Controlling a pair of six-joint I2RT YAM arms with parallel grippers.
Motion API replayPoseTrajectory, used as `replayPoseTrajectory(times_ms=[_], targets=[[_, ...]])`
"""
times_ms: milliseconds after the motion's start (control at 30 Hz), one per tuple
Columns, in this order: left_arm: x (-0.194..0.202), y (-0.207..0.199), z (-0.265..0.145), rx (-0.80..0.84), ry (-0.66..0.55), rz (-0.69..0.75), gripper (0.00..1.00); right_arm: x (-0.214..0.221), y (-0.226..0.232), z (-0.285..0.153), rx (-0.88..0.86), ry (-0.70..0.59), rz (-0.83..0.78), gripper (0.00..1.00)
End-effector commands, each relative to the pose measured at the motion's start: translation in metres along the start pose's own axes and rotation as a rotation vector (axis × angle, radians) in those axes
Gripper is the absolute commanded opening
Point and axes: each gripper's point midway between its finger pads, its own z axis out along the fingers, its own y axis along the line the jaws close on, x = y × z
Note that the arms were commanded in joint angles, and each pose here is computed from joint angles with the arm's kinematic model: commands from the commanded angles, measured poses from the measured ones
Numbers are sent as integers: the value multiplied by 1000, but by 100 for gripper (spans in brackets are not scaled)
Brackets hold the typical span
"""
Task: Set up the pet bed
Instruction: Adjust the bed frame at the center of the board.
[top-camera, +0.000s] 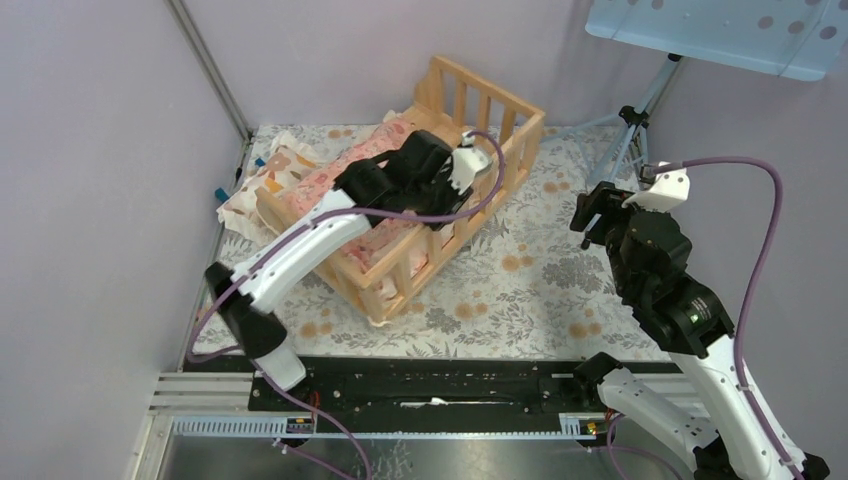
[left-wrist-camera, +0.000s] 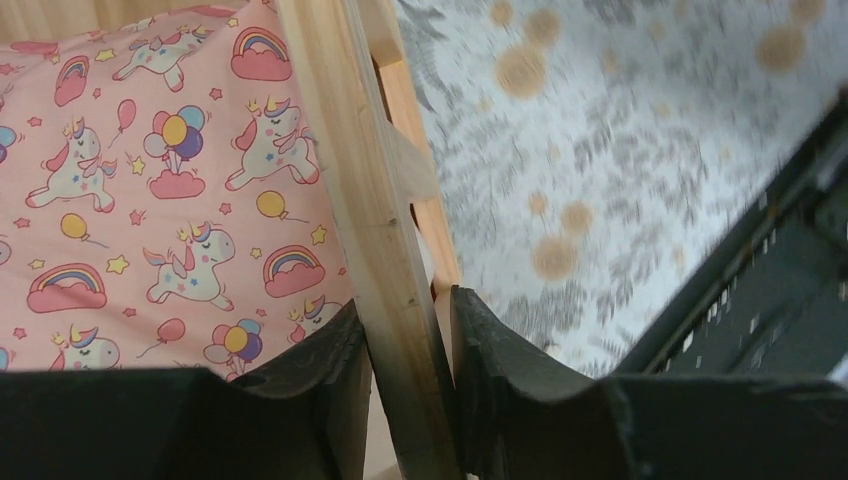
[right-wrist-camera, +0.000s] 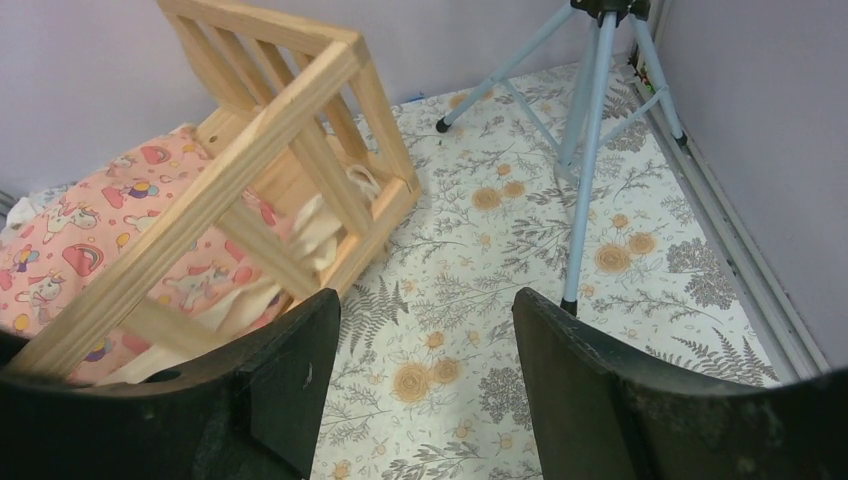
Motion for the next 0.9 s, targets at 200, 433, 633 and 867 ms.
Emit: replayPoseTrajectory(times_ms=[200,433,633,867], targets=[[33,-83,-78,476,-199,567,0,1,8,12,-12,-5,-63,74],[57,-53,-64,314,-130,619,15,-8,26,27,-31,58,-177,76],[40,-55,-89,261,-275,509,87,-40,81,67,-136,121,-287,81],[-3,-37,-150,86,-593,171,99,-39,97,151,-184,245,-269,84]])
